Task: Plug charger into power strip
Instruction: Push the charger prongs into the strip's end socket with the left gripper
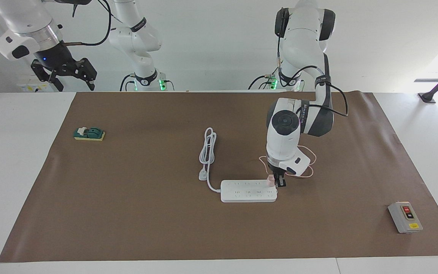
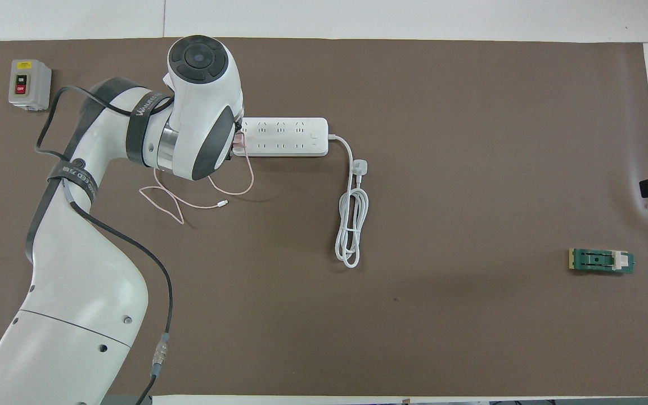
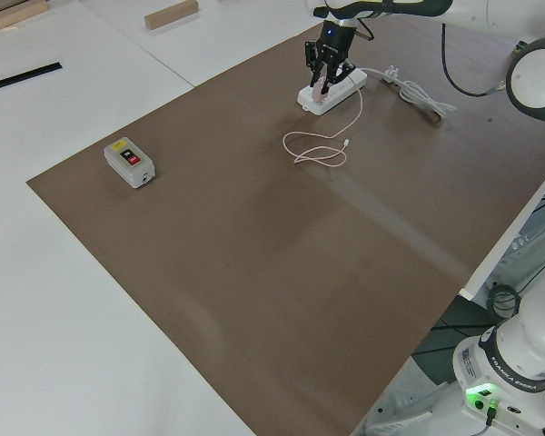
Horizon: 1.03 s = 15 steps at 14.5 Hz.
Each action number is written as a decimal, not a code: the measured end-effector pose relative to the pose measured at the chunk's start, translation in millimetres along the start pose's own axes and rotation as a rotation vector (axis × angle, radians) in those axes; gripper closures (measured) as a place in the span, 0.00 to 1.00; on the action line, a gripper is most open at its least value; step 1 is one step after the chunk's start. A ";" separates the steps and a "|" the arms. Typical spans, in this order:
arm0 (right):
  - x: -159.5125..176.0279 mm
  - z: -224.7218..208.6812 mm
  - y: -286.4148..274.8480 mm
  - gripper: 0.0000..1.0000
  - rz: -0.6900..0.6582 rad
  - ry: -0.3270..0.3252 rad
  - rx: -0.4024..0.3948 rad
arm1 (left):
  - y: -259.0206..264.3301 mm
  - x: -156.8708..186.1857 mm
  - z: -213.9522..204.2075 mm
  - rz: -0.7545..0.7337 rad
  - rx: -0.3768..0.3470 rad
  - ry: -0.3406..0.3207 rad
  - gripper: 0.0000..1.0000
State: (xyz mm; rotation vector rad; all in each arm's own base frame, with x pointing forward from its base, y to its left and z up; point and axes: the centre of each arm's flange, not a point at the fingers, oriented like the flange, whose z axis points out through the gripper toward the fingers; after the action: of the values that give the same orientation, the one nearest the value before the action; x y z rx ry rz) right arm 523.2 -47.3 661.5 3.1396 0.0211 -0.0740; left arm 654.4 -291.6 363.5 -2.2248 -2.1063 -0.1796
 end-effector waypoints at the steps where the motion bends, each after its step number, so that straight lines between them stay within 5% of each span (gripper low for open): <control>1: -0.2 -0.7 0.0 0.00 0.000 0.001 0.000 | -0.4 -1.0 -0.1 0.001 0.000 0.000 0.67; 15: -0.4 -1.5 -0.1 0.00 0.000 0.003 0.000 | -5.2 -10.0 3.1 -0.002 0.005 0.005 0.67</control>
State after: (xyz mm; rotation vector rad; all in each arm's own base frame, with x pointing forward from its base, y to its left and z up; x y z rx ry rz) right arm 522.8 -47.2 663.0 3.1394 0.0211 -0.0690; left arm 648.8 -300.7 359.0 -2.2174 -2.1039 -0.1798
